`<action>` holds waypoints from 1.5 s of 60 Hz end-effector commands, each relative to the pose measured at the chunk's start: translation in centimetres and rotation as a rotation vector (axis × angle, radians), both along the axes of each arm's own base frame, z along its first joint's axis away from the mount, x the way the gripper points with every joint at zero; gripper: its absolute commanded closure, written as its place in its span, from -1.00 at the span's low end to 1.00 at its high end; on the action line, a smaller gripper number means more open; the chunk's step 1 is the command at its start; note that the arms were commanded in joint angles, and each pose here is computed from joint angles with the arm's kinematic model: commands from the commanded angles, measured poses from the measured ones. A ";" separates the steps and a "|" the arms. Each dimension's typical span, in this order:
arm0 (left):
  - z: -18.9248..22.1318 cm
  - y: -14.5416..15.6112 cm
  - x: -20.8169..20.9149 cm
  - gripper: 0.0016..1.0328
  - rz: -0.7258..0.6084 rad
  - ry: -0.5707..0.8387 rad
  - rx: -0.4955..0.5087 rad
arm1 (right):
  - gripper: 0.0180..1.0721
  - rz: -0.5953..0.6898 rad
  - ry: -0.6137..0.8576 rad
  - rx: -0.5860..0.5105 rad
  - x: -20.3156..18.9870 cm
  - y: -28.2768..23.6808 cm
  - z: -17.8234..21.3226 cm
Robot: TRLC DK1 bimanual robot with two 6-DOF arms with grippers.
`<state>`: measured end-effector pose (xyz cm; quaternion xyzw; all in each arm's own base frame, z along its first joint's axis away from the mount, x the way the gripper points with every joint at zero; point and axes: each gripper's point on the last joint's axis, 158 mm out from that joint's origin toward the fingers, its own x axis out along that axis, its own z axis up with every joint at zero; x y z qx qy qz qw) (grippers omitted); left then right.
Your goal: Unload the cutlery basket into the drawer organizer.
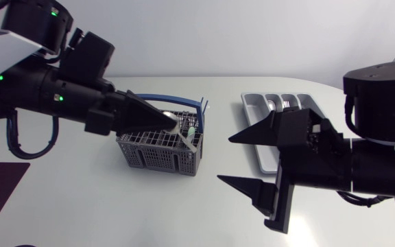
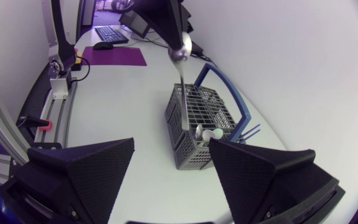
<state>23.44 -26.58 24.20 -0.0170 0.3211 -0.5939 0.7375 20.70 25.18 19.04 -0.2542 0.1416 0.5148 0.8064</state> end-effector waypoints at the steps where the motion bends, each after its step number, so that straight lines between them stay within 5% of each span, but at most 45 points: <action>1: 0.6 -1.5 -1.2 0.88 -0.108 -0.054 -0.004 | -0.65 0.037 0.016 -0.033 -0.4 -0.2 -1.1; 9: 0.2 -2.8 -2.9 0.88 -0.214 -0.071 0.016 | -0.64 0.073 0.057 -0.027 -0.6 -0.2 -1.4; 25: -1.0 -4.6 -4.9 0.88 -0.364 -0.055 0.069 | -0.24 0.154 0.084 -0.019 -0.9 0.7 -1.7; 51: -1.7 -5.0 -5.9 0.88 -0.440 -0.056 0.095 | 0.09 0.250 0.131 -0.009 -2.2 1.9 -0.9; 71: -1.7 -5.2 -6.1 0.88 -0.450 -0.045 0.096 | 0.61 0.279 0.136 -0.015 -2.7 2.4 -1.2; 90: -1.7 -5.3 -6.5 0.88 -0.464 -0.041 0.093 | 0.69 0.295 0.146 -0.013 -3.0 2.7 -1.3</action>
